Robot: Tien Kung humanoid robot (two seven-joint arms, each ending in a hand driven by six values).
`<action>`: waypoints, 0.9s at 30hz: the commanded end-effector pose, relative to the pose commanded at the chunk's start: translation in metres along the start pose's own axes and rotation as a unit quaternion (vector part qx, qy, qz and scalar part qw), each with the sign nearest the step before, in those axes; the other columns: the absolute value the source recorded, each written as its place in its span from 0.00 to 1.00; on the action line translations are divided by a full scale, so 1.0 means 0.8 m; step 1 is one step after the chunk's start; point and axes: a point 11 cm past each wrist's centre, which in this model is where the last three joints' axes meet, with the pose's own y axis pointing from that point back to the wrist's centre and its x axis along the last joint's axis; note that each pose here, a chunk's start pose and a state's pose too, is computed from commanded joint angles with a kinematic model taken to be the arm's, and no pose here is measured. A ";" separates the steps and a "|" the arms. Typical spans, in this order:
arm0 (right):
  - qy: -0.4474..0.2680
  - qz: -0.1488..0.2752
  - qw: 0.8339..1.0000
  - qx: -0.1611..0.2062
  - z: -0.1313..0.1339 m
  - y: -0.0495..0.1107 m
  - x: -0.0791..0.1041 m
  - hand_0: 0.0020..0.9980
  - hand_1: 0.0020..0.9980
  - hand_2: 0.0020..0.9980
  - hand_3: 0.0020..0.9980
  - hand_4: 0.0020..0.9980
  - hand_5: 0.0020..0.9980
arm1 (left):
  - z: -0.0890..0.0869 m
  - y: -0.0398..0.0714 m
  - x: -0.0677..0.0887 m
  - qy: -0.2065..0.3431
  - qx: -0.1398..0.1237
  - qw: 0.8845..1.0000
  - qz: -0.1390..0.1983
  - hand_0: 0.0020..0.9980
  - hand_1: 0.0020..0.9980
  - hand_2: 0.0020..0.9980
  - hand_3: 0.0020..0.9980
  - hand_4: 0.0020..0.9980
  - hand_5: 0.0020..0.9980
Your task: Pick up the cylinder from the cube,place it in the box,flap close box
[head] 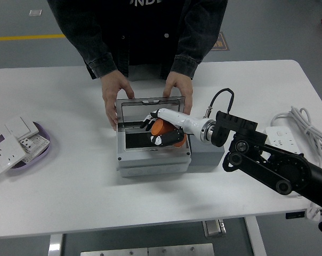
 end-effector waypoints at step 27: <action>-0.089 0.054 0.990 0.098 -0.043 0.034 0.043 0.77 0.69 0.70 0.72 0.63 0.19 | -0.002 0.000 -0.002 -0.001 0.001 1.000 -0.002 0.63 0.66 0.58 0.65 0.70 0.31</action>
